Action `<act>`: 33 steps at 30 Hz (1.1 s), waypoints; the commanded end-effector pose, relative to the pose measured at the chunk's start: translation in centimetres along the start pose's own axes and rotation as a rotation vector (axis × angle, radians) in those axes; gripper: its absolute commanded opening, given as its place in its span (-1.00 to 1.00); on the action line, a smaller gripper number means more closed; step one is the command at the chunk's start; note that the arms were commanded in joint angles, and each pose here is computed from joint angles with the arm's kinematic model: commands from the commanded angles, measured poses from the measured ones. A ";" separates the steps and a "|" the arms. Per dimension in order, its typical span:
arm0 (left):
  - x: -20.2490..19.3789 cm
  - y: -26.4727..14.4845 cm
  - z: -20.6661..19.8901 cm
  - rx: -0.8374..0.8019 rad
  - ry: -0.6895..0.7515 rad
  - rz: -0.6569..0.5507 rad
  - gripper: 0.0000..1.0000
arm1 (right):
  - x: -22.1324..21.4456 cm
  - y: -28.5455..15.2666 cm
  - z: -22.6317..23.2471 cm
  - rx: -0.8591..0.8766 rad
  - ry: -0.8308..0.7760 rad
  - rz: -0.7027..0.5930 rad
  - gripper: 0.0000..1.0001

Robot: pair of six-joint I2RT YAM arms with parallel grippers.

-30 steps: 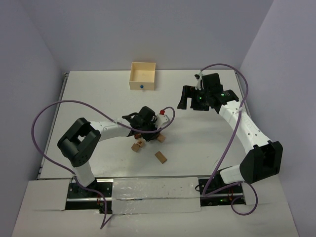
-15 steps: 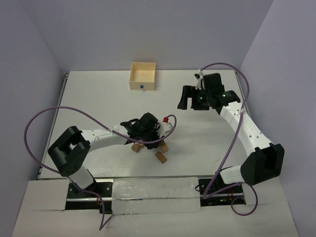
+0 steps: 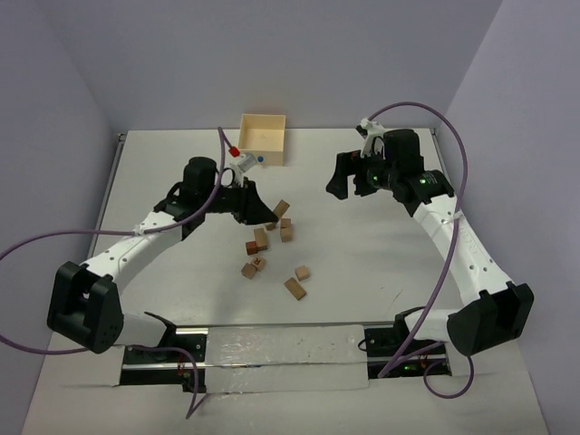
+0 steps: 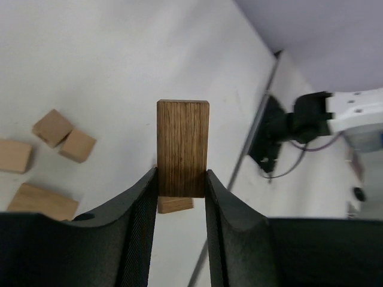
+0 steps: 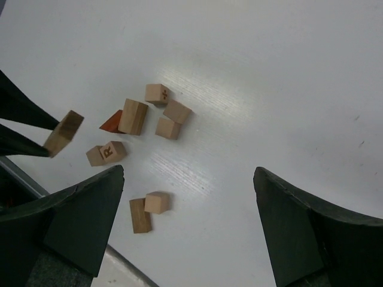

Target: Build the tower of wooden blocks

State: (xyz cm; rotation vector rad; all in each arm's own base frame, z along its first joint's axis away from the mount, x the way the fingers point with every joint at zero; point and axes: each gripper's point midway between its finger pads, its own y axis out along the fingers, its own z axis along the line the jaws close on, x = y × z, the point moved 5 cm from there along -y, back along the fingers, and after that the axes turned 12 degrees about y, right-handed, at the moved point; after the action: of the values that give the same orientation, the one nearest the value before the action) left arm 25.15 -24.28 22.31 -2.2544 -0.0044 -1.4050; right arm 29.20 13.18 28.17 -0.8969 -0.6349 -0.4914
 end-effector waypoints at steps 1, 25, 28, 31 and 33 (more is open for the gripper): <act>1.7 -2.2 -3.4 -0.343 -0.192 -0.130 -1.00 | 1.8 -1.7 2.0 0.096 -0.159 -0.121 0.90; 9.4 -14.9 -8.1 -0.792 -0.469 -0.777 -1.00 | 3.2 -8.0 17.7 0.736 -0.631 -0.508 0.95; 9.7 -15.7 -8.6 -0.801 -0.453 -0.790 -1.00 | 3.4 -8.8 19.2 0.784 -0.559 -0.548 0.97; 10.3 -16.9 -10.0 -0.835 -0.416 -0.788 -1.00 | 3.4 -9.8 20.8 0.865 -0.556 -0.598 0.99; 10.6 -17.6 -10.9 -0.856 -0.394 -0.790 -1.00 | 2.8 -9.8 21.5 0.900 -0.584 -0.604 0.99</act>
State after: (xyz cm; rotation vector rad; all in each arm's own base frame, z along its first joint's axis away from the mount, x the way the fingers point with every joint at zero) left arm 25.14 -18.33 33.98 -3.3113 -0.7792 -0.5572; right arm 19.45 24.55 43.62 -0.0681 -1.4796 -0.3424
